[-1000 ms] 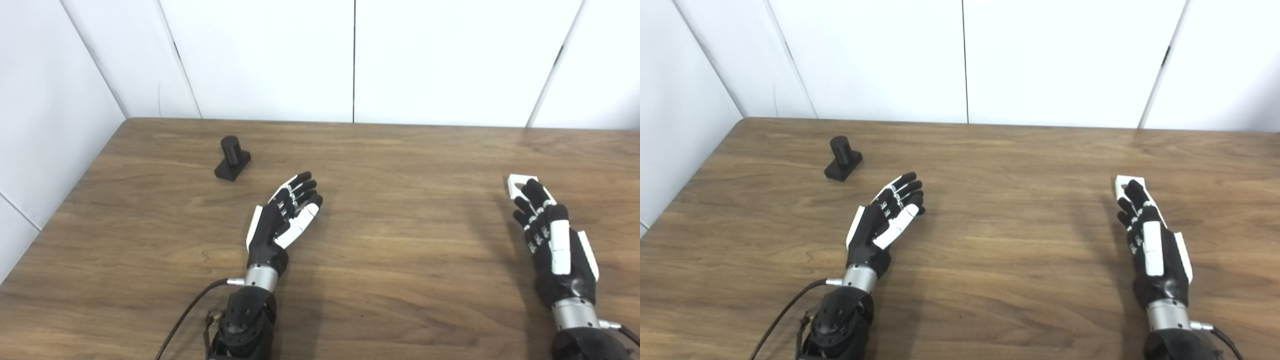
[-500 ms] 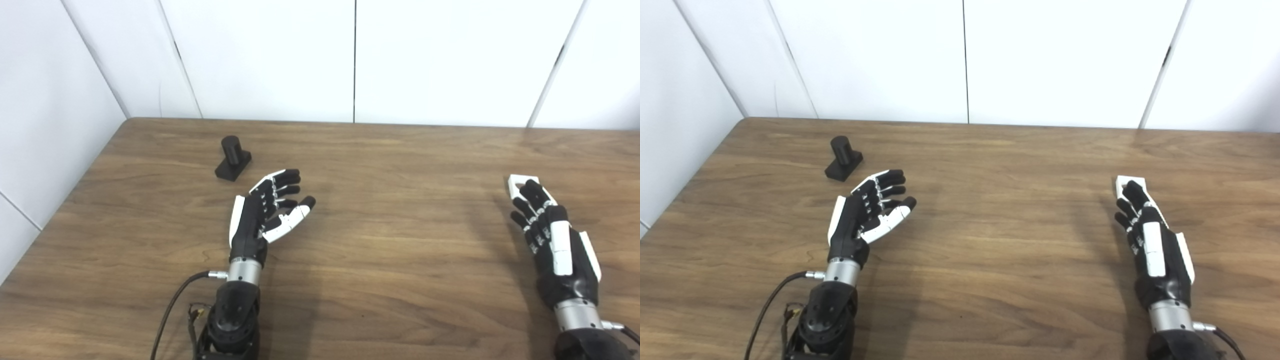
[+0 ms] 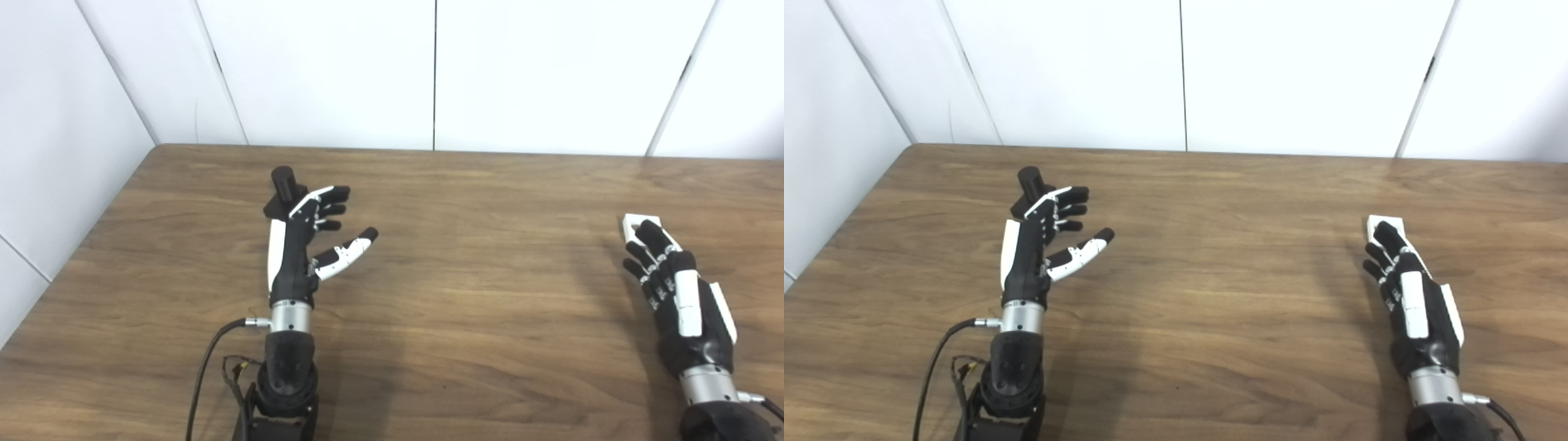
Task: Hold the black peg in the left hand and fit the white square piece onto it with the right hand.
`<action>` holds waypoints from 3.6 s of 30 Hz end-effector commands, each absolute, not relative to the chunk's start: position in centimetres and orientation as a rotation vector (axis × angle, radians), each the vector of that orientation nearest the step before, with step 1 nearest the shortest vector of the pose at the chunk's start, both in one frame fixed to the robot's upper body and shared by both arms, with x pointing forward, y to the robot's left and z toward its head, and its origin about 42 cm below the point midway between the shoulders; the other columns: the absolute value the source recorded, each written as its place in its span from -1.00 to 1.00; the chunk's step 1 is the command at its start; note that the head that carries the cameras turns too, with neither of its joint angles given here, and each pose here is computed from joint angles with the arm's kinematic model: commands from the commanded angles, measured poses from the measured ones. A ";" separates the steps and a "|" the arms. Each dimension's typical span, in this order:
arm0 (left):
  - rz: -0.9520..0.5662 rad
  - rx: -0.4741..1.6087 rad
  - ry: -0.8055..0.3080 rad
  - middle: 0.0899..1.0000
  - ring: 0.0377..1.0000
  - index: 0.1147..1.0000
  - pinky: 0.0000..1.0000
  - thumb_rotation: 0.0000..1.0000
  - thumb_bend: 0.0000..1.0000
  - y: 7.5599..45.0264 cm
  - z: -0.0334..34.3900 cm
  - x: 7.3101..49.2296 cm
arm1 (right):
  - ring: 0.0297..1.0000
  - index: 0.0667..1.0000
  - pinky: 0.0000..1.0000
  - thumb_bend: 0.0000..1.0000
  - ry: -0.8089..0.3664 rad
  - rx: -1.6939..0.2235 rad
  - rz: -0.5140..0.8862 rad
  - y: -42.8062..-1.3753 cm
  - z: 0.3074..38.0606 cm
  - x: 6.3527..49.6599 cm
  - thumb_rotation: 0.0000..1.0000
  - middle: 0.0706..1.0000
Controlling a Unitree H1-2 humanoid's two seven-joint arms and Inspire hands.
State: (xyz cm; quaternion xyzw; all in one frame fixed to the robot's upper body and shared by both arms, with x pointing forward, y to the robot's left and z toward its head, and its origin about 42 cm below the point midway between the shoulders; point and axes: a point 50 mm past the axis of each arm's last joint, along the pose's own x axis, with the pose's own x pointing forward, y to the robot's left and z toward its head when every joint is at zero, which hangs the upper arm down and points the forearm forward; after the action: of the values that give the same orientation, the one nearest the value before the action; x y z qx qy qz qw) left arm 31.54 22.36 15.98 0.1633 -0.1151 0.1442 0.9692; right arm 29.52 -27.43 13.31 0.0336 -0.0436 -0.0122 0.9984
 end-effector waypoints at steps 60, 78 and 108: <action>0.728 1.020 -0.277 0.77 0.77 0.36 0.62 -0.43 0.50 28.3 19.5 38.4 | 0.73 0.60 0.71 0.39 -0.141 0.048 0.005 -28.1 14.7 29.7 0.80 0.75; 0.754 1.060 -0.145 0.83 0.86 0.39 0.76 -0.24 0.65 29.6 18.6 40.2 | 0.71 0.60 0.73 0.38 -0.131 0.042 0.010 -27.9 15.1 29.1 0.82 0.75; 0.701 1.108 -0.025 0.81 0.83 0.28 0.70 -0.15 0.66 30.6 16.1 41.8 | 0.71 0.58 0.75 0.39 -0.140 0.046 0.009 -27.6 15.3 28.9 0.81 0.75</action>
State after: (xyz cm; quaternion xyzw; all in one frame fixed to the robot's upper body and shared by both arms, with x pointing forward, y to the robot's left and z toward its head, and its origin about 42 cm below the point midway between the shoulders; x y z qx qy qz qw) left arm 40.35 30.03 13.36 0.5146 0.0303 0.3021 0.8019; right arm 28.34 -27.82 13.30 0.0260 -0.0266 -0.0053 0.9993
